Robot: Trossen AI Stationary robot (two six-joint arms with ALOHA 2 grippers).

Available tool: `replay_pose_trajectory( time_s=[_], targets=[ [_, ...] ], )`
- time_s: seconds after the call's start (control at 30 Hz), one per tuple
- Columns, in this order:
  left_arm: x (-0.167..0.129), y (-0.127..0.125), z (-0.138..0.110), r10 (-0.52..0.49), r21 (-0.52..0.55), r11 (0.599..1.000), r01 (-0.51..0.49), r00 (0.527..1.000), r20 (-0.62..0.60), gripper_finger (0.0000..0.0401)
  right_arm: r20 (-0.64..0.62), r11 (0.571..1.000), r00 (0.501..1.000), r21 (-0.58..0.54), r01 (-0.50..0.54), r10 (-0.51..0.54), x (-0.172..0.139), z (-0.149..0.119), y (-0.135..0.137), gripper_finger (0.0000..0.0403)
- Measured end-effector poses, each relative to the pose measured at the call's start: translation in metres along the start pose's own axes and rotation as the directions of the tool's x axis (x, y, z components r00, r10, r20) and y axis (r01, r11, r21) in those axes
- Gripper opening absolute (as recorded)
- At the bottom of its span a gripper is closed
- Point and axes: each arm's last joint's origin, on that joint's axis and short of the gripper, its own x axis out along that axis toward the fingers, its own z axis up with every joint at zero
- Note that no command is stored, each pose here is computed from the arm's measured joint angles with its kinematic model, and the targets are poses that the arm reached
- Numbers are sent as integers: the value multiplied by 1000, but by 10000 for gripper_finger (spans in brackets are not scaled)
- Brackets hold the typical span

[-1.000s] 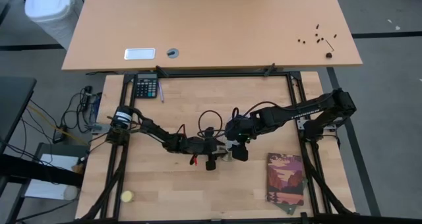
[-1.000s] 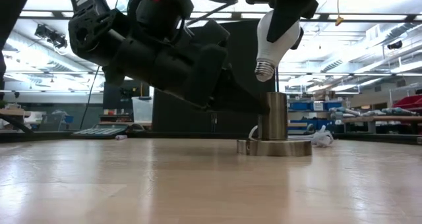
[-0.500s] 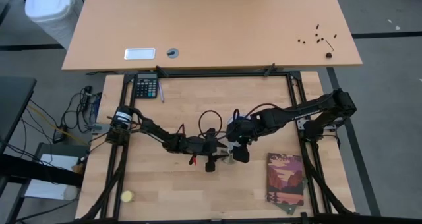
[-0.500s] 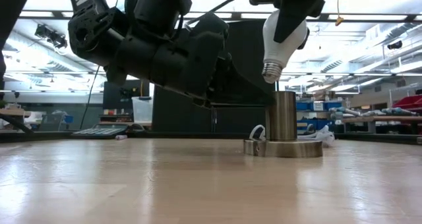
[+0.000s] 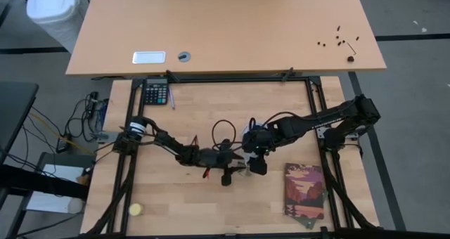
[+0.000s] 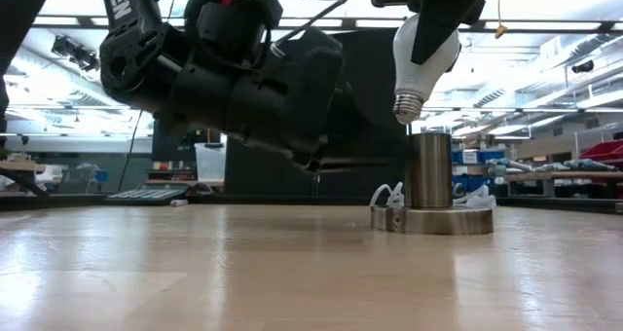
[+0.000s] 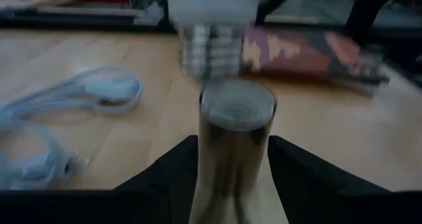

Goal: Screw lightbulb
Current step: Insert the lightbulb into the lamp socket

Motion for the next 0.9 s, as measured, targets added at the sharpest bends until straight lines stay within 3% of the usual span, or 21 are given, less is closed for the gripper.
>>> replay_pose_trajectory(
  time_s=[0.47,0.7,0.9],
  targets=[
    [-4,-15,-10,84,97,992,-78,995,-60,188,-17,1000,1000,-6,14,-14,0,-3,1,279],
    [-5,-14,-10,141,15,990,-140,989,-47,188,-17,1000,1000,-6,14,-14,0,-3,1,279],
    [-4,-17,-5,136,-7,991,-136,991,-9,206,-17,1000,1000,-10,14,-14,0,-3,1,279]
  ],
)
